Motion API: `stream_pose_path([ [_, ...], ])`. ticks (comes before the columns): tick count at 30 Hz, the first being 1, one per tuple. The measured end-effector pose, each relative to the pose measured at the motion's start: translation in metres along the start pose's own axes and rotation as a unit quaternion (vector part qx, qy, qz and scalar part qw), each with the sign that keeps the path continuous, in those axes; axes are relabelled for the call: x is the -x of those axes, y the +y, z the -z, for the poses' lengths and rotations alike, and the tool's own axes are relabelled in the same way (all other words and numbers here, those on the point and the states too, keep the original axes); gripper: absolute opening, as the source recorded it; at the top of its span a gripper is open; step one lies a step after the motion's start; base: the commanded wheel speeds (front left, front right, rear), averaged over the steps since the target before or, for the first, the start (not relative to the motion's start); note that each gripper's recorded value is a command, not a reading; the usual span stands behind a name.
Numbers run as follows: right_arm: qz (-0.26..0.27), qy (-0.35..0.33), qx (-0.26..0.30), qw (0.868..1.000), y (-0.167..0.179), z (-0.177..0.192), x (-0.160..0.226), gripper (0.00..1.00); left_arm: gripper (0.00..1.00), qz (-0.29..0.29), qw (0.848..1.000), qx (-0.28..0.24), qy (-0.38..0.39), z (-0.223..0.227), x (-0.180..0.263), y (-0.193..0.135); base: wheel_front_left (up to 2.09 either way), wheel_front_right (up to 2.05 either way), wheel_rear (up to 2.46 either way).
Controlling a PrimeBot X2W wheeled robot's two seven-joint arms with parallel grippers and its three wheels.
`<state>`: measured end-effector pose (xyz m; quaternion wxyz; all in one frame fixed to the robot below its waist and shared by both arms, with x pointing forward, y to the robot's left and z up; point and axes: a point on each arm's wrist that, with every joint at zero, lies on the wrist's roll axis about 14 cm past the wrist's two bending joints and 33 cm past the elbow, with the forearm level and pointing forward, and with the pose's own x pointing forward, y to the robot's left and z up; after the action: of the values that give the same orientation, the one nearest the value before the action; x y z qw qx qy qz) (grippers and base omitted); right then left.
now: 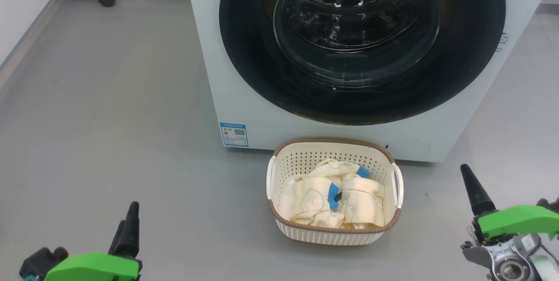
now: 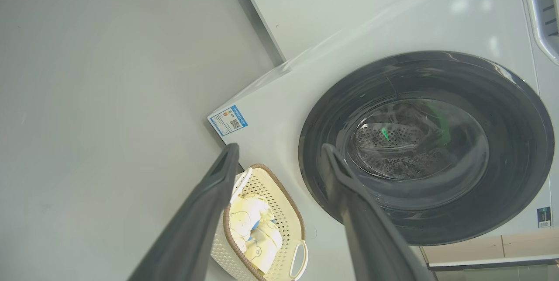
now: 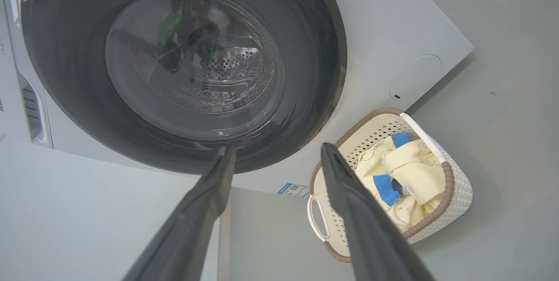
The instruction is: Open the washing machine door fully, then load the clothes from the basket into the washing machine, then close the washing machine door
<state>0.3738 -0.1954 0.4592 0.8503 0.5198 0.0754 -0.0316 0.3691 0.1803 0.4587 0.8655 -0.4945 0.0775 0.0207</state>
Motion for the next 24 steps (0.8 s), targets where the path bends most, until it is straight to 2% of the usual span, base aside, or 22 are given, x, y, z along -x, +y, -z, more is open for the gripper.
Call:
stream_pose_path([
  [12,-0.011,0.000,0.072,0.997,0.005,-0.003,-0.004,1.00,1.00,0.008,0.997,-0.079,0.002,-0.001,-0.004,-0.003,0.00,0.00,0.00],
  [24,-0.029,-0.001,0.146,0.989,0.013,-0.009,-0.009,1.00,1.00,0.026,0.987,-0.161,-0.001,-0.002,-0.009,-0.012,0.00,0.00,0.00],
])
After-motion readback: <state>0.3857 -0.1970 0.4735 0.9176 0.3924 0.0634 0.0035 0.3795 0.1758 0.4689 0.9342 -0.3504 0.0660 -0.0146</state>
